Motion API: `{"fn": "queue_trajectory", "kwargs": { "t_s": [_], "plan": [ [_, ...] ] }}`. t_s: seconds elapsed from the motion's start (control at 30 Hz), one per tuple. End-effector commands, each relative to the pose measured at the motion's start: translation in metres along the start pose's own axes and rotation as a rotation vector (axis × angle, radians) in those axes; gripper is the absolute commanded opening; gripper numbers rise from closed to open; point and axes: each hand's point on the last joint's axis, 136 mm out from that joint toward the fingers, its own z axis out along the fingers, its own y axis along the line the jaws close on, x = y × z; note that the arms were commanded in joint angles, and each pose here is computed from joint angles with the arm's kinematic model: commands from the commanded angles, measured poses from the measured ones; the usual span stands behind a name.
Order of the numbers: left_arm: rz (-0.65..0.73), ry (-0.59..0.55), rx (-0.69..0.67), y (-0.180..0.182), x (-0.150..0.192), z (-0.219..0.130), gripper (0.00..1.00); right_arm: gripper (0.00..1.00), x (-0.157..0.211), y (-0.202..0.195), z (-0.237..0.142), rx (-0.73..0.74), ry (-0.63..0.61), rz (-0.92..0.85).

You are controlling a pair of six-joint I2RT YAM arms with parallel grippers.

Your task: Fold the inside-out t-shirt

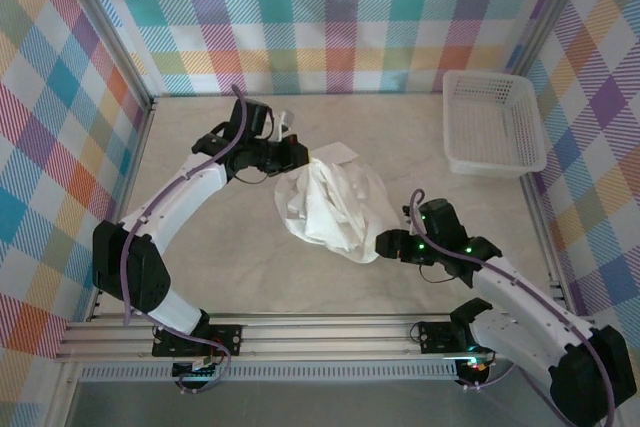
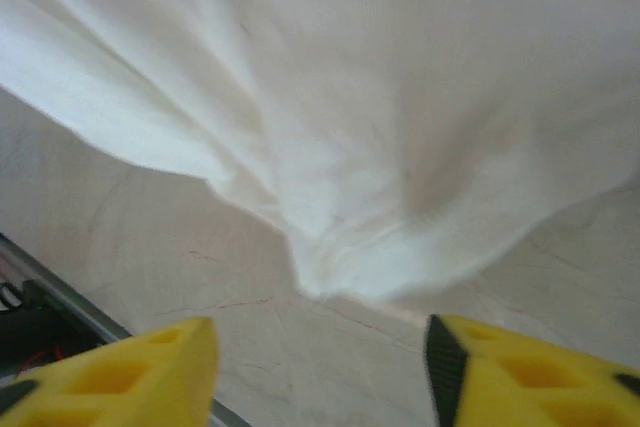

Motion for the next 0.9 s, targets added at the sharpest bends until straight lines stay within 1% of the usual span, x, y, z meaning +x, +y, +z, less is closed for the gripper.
{"fn": "queue_trajectory", "kwargs": {
  "t_s": [0.0, 0.1, 0.2, 0.27, 0.37, 0.43, 0.47, 0.5, 0.53, 0.57, 0.6, 0.63, 0.7, 0.8, 0.87],
  "plan": [
    [-0.005, 0.062, -0.056, 0.016, 0.032, 0.003, 0.0, 0.64, -0.035, 0.016, -0.023, 0.033, -0.118, -0.131],
    [-0.021, 0.058, -0.054, 0.016, 0.037, 0.004, 0.0, 0.67, -0.063, 0.052, -0.021, -0.038, -0.174, -0.329],
    [-0.013, 0.035, -0.059, 0.012, 0.032, 0.001, 0.0, 0.7, -0.074, 0.087, 0.005, -0.109, -0.183, -0.568],
    [-0.006, 0.027, -0.064, 0.009, 0.029, -0.001, 0.0, 0.73, -0.083, 0.104, 0.028, -0.108, -0.203, -0.694],
    [0.001, 0.009, -0.067, 0.004, 0.023, -0.006, 0.0, 0.74, -0.105, 0.109, 0.068, -0.07, -0.193, -0.705],
    [0.002, -0.005, -0.051, -0.003, 0.019, -0.011, 0.0, 0.73, -0.112, 0.107, 0.099, -0.026, -0.153, -0.71],
    [0.003, -0.014, -0.041, -0.006, 0.017, -0.014, 0.0, 0.7, -0.118, 0.101, 0.113, 0.021, -0.145, -0.693],
    [0.006, -0.021, -0.039, -0.009, 0.016, -0.016, 0.0, 0.62, -0.122, 0.098, 0.121, 0.045, -0.138, -0.675],
    [0.008, -0.029, -0.048, -0.009, 0.015, -0.019, 0.0, 0.42, -0.127, 0.094, 0.126, 0.077, -0.136, -0.649],
    [0.007, -0.037, -0.066, -0.006, 0.013, -0.022, 0.0, 0.25, -0.131, 0.092, 0.126, 0.1, -0.14, -0.627],
    [0.003, -0.053, -0.093, 0.0, 0.01, -0.027, 0.0, 0.06, -0.134, 0.092, 0.122, 0.115, -0.145, -0.602],
    [-0.007, -0.065, -0.131, 0.01, 0.008, -0.03, 0.0, 0.0, -0.134, 0.098, 0.114, 0.098, -0.144, -0.586],
    [-0.029, -0.095, -0.195, 0.034, -0.001, -0.036, 0.0, 0.0, -0.123, 0.123, 0.091, -0.039, -0.127, -0.583],
    [0.002, -0.116, -0.278, 0.074, -0.012, -0.027, 0.0, 0.0, -0.098, 0.173, 0.035, -0.413, -0.059, -0.53],
    [0.028, -0.085, -0.251, 0.084, -0.013, -0.01, 0.0, 0.0, -0.097, 0.191, -0.001, -0.624, -0.025, -0.403]
  ]
}}
